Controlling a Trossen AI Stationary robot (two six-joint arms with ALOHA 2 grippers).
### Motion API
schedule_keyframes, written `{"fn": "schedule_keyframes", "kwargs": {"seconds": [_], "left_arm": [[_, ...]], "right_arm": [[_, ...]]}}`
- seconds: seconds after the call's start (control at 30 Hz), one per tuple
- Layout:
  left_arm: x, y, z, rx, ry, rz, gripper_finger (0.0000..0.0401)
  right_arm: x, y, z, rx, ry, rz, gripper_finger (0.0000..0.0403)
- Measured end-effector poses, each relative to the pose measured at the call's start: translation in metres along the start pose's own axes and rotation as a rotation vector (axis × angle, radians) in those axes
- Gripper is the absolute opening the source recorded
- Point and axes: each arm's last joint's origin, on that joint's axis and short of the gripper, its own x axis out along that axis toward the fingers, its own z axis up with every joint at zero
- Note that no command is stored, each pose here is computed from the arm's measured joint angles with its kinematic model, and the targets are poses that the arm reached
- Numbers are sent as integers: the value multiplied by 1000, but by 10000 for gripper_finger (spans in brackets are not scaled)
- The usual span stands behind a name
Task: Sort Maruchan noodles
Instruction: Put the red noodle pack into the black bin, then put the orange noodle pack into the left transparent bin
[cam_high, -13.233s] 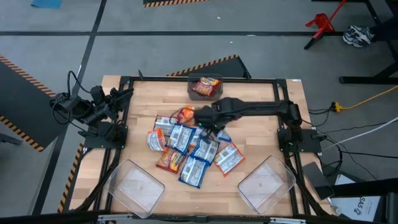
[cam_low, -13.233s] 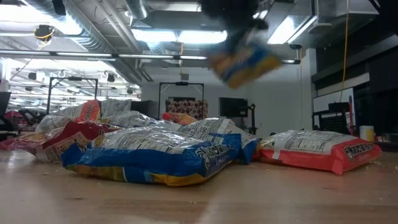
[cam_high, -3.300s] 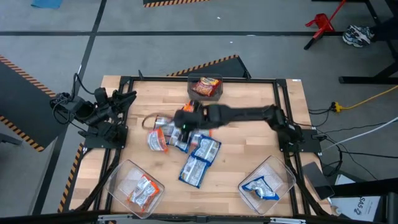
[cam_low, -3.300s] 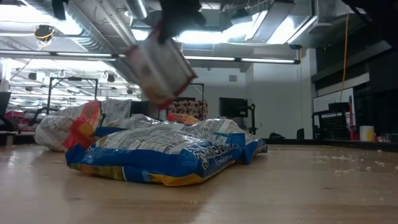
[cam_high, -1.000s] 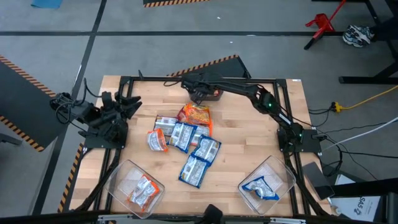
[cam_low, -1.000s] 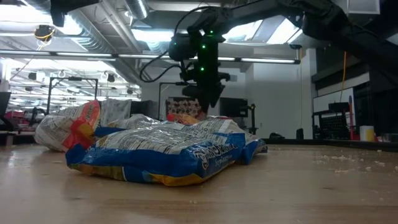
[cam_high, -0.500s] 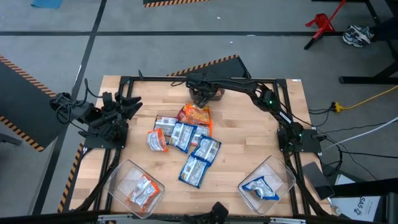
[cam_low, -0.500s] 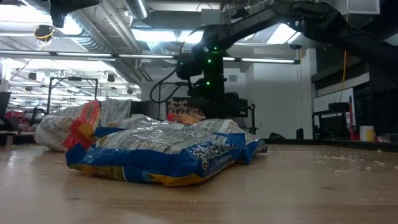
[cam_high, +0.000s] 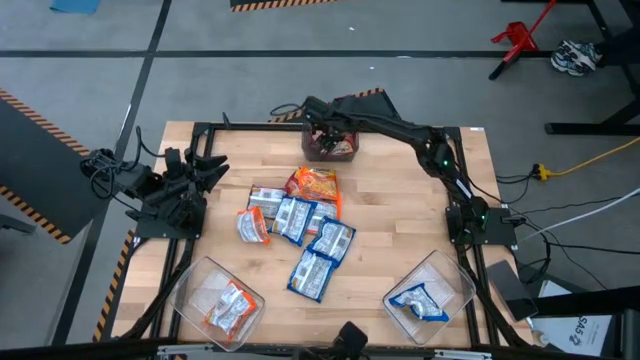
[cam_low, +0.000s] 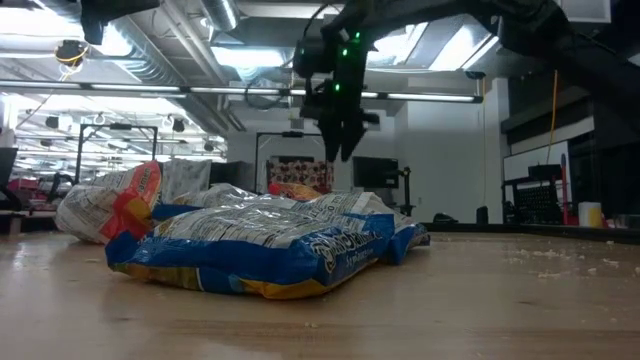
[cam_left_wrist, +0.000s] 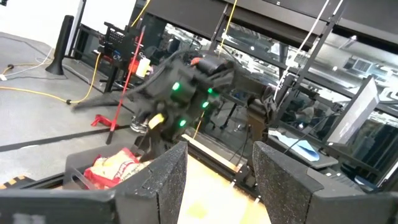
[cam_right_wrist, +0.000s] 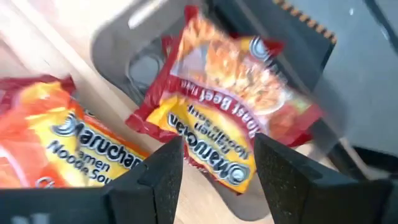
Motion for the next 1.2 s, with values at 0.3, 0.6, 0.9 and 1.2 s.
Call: {"fn": "schedule_keyframes", "kwargs": {"seconds": [0.3,0.6,0.9,1.2], "left_arm": [[0,0,0,-5,2,-8,176],[0,0,0,-7,2,-8,176],[0,0,0,-8,2,-8,176],[0,0,0,-7,2,-7,176]], "right_arm": [[-26,55,-12,-155,-1,377,182],[-39,154,-53,-493,-177,239,192],[-6,177,-79,-481,-171,109,348],[35,162,-81,-290,-181,25,378]]}}
